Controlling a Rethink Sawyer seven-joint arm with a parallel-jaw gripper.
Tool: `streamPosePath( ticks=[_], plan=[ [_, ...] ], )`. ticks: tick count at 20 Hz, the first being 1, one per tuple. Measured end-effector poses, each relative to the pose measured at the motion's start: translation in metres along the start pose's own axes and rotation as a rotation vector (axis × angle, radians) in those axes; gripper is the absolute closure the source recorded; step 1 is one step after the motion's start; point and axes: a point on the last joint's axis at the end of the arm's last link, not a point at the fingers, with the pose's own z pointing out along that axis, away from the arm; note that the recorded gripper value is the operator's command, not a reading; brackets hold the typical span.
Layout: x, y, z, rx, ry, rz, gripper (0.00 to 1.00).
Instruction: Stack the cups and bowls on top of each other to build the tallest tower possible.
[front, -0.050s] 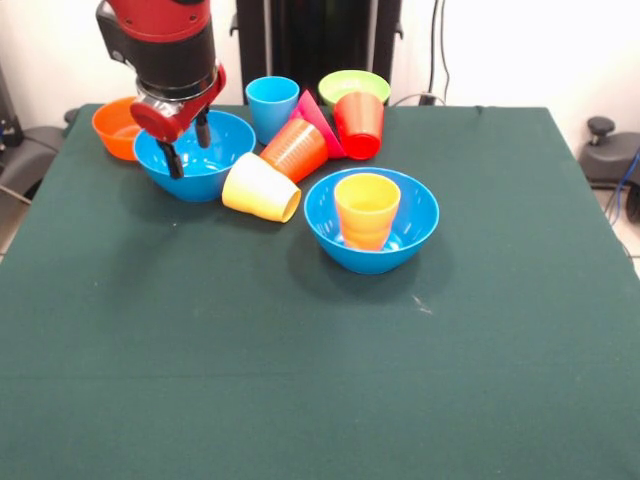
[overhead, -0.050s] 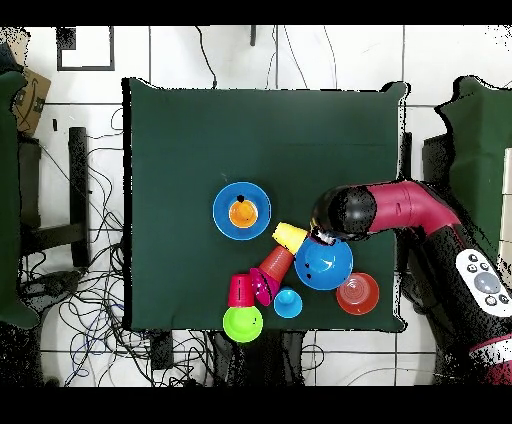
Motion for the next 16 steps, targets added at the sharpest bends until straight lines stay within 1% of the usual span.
streamPosePath(
  ticks=[5, 7, 9, 12, 16],
  plan=[
    [0.001, 0.0, 0.006, 0.001, 0.001, -0.005, 0.0],
    [0.003, -0.001, 0.011, 0.01, 0.0, -0.009, 0.0],
    [0.006, -0.003, 0.018, 0.031, -0.007, -0.014, 0.0],
    [0.01, -0.006, 0.024, 0.053, -0.02, -0.015, 0.0],
    [0.014, -0.009, 0.031, 0.068, -0.03, -0.015, 0.0]
  ],
)
